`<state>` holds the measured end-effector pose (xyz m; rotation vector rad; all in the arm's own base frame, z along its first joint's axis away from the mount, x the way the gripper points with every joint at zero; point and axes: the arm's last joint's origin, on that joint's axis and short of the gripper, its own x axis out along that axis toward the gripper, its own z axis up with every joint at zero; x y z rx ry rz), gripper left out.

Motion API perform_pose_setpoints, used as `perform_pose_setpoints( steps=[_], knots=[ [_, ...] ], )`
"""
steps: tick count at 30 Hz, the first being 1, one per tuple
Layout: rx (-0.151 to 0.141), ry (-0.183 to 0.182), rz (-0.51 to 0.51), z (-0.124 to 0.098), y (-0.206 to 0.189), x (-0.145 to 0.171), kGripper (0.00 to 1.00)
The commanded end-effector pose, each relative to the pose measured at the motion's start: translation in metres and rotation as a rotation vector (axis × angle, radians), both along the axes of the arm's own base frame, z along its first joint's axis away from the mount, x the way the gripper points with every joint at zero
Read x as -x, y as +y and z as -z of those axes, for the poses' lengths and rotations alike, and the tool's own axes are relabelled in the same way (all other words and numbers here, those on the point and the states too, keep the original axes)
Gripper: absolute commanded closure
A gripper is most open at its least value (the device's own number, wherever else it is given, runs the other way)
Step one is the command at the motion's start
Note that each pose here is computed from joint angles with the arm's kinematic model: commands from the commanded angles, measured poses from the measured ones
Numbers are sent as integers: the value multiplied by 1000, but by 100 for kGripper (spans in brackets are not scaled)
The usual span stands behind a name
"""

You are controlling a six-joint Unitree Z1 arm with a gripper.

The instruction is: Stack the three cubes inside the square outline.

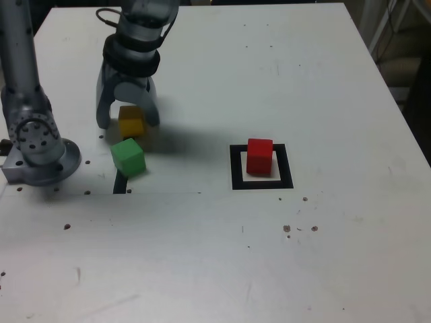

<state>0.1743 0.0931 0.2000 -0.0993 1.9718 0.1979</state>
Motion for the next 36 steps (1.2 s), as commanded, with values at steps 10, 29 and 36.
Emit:
perform_pose_setpoints(
  steps=[10, 29, 36],
  knots=[
    [-5, -2, -3, -1, 2, -2, 67],
    [-9, -4, 50, -22, -3, -19, 67],
    [-10, -34, 113, -50, -16, -43, 67]
  ],
)
